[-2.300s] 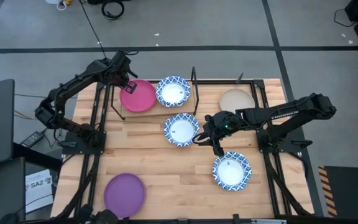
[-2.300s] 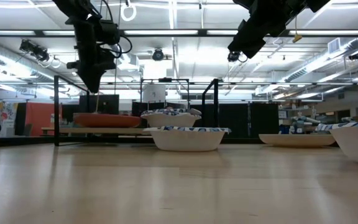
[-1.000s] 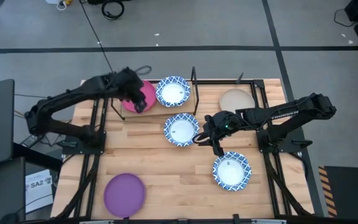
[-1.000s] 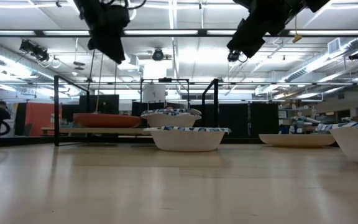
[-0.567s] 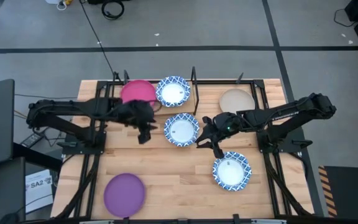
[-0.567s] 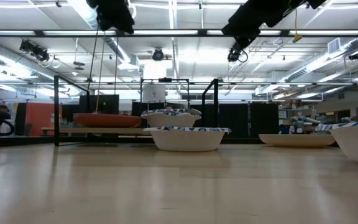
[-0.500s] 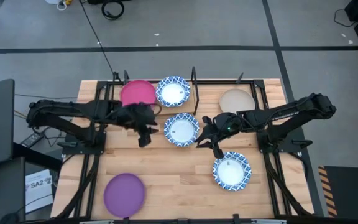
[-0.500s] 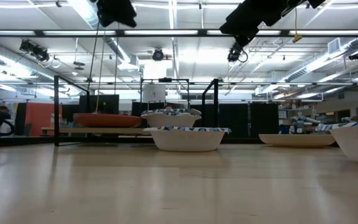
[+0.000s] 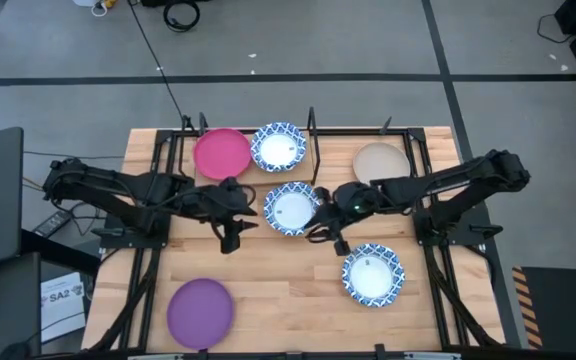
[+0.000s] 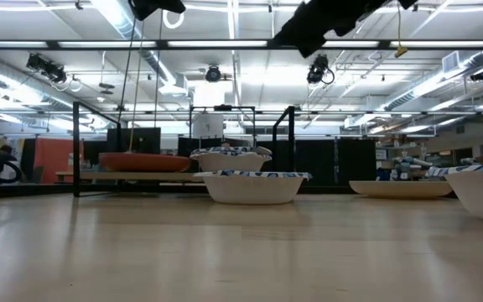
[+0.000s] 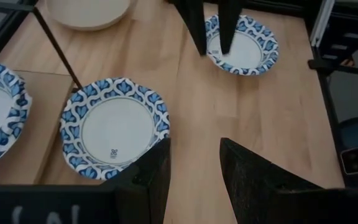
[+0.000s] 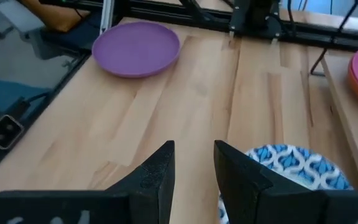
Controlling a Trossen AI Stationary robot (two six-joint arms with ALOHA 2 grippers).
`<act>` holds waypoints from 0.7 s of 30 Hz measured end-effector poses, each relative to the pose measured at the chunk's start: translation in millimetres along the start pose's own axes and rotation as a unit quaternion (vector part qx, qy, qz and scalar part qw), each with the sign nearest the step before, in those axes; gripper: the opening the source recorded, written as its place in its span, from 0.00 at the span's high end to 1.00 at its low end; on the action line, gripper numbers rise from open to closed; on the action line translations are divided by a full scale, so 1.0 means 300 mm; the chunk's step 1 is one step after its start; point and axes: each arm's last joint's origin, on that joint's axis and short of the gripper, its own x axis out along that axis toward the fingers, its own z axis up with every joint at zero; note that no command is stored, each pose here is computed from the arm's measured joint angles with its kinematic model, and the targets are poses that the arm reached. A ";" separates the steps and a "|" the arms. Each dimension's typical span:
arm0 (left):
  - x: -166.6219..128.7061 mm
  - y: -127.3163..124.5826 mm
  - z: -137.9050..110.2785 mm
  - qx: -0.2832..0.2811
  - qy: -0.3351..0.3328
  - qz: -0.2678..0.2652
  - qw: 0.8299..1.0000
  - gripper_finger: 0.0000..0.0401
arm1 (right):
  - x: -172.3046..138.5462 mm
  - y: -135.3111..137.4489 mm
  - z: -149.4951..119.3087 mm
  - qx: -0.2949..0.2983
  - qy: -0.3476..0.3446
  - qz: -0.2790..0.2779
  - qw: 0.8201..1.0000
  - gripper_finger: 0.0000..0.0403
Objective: Place and stack plates onto a shelf
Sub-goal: Stack the white bowl on top of the white bowl on the shelf
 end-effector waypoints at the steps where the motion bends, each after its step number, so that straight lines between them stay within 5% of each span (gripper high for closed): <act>1: 0.000 0.000 0.000 -0.004 0.000 0.001 1.000 0.64 | 0.014 -0.003 0.005 -0.008 0.010 0.001 1.000 0.71; 8: 0.000 0.002 0.000 -0.006 0.000 0.002 1.000 0.64 | 0.126 -0.031 0.002 -0.041 0.128 -0.040 0.990 0.71; 21: 0.001 0.001 -0.001 -0.005 0.002 0.002 1.000 0.64 | 0.251 -0.092 -0.139 -0.036 0.303 -0.048 0.951 0.71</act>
